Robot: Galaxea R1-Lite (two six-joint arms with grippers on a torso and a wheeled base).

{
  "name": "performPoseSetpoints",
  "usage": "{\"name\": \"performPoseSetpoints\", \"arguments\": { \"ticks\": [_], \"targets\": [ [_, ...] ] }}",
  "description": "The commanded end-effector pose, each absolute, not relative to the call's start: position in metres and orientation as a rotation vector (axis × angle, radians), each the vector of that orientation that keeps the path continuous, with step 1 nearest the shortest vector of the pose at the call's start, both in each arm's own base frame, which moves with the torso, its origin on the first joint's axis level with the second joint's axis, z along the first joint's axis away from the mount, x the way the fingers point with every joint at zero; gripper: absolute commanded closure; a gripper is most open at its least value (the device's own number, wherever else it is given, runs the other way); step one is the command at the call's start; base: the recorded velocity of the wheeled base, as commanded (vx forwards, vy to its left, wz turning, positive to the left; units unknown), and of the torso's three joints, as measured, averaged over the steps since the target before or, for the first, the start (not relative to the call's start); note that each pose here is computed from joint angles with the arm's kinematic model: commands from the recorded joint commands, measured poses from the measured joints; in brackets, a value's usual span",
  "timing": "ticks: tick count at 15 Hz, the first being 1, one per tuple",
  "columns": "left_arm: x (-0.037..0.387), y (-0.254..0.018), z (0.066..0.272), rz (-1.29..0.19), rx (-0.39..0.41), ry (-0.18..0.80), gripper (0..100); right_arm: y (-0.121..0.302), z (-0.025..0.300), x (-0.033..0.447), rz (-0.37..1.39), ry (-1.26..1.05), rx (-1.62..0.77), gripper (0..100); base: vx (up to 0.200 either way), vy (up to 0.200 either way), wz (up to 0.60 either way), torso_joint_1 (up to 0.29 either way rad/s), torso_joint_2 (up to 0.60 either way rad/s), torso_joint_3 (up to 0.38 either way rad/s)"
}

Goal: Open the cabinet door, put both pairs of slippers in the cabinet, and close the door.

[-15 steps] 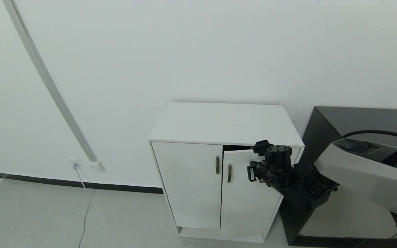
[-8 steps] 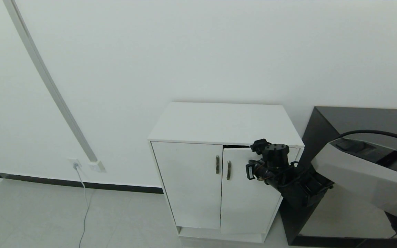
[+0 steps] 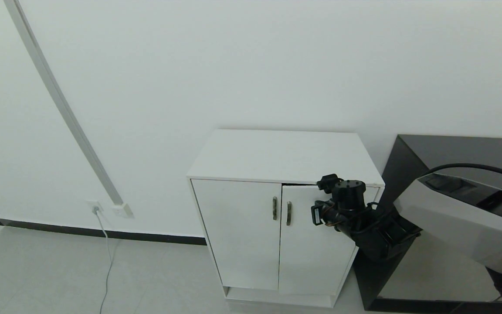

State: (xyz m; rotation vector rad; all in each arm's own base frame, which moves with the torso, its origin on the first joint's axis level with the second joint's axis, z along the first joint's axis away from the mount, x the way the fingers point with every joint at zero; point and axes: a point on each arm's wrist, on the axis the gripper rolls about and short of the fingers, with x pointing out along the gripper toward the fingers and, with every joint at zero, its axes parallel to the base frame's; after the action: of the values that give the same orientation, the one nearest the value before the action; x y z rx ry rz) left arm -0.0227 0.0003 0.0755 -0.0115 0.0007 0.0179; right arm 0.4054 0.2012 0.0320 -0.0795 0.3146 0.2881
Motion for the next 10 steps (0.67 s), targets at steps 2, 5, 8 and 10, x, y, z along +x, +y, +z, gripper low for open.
{"name": "performPoseSetpoints", "arguments": {
  "ticks": [2,5,8,10],
  "targets": [
    [-0.0227,0.0003,0.0755,0.018,-0.012,0.001,100,0.2012,0.0335,0.4068,0.287,0.307,-0.077,100,0.000,0.000,0.00,0.000,0.00,0.000],
    [-0.0227,0.0003,0.0755,0.018,-0.012,0.001,100,0.2013,0.0328,0.4071,0.287,0.313,-0.079,100,0.000,0.000,0.00,0.000,0.00,0.000],
    [-0.0227,0.0003,0.0755,0.018,-0.012,0.001,100,0.2009,0.0331,0.4077,0.285,0.315,-0.079,100,0.000,0.000,0.00,0.000,0.00,0.000],
    [-0.0227,0.0003,0.0755,0.018,-0.012,0.001,100,0.2007,0.0327,0.4075,0.285,0.316,-0.080,100,0.000,0.000,0.00,0.000,0.00,0.000]
  ]
}}
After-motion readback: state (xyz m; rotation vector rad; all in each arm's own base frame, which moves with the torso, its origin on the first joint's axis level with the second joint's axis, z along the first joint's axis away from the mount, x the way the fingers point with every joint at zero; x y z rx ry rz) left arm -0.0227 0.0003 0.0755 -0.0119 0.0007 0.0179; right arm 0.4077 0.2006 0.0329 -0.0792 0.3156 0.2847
